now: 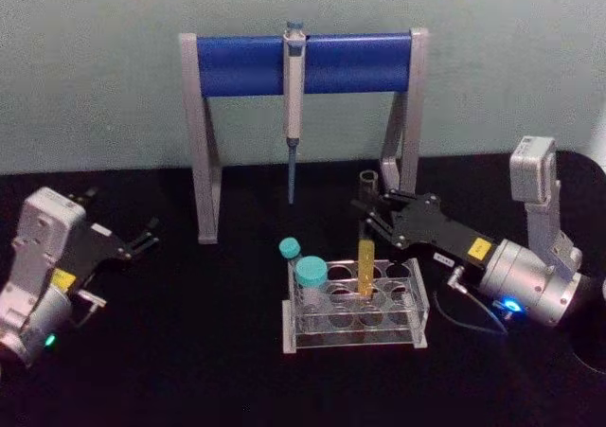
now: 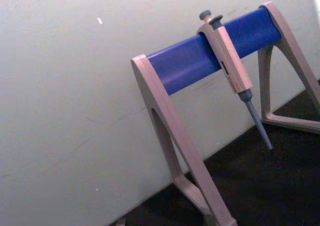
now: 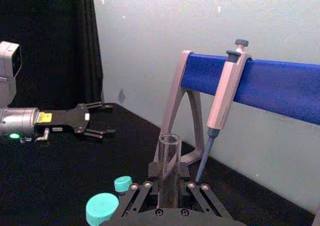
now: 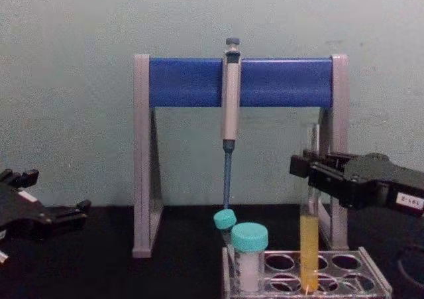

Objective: Pick up the test tube from the test tube rack, shake it, then place it back into the test tube rack.

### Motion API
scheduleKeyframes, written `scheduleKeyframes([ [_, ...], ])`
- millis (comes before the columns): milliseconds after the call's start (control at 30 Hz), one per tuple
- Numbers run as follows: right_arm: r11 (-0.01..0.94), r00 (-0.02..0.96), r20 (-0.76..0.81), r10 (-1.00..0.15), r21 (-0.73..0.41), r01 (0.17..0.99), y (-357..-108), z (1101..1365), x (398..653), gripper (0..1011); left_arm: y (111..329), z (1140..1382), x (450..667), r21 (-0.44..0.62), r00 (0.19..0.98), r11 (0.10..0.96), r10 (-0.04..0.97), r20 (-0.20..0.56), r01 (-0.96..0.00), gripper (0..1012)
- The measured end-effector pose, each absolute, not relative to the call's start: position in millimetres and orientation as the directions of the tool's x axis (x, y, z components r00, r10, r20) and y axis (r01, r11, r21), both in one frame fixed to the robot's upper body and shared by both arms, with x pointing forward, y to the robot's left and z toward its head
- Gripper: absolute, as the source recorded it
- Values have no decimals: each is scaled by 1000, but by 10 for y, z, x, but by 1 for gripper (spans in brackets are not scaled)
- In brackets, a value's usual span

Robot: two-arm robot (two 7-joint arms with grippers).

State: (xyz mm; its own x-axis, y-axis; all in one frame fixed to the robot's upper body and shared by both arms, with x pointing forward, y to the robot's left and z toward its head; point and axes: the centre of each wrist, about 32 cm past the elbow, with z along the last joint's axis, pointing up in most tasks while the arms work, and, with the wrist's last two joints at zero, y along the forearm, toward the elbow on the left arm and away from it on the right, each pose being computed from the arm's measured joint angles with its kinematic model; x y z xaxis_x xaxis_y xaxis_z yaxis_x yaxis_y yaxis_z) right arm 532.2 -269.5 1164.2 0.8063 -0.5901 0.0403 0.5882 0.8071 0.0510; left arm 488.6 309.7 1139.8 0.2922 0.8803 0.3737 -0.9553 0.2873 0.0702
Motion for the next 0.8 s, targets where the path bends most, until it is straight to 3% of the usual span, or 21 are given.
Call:
scheduleKeyframes([
  [800,810,809,32,-586,-7,587,-2673,11592,5355,232,3097,11398,4886,70,292,287,880,374,-955,1001],
])
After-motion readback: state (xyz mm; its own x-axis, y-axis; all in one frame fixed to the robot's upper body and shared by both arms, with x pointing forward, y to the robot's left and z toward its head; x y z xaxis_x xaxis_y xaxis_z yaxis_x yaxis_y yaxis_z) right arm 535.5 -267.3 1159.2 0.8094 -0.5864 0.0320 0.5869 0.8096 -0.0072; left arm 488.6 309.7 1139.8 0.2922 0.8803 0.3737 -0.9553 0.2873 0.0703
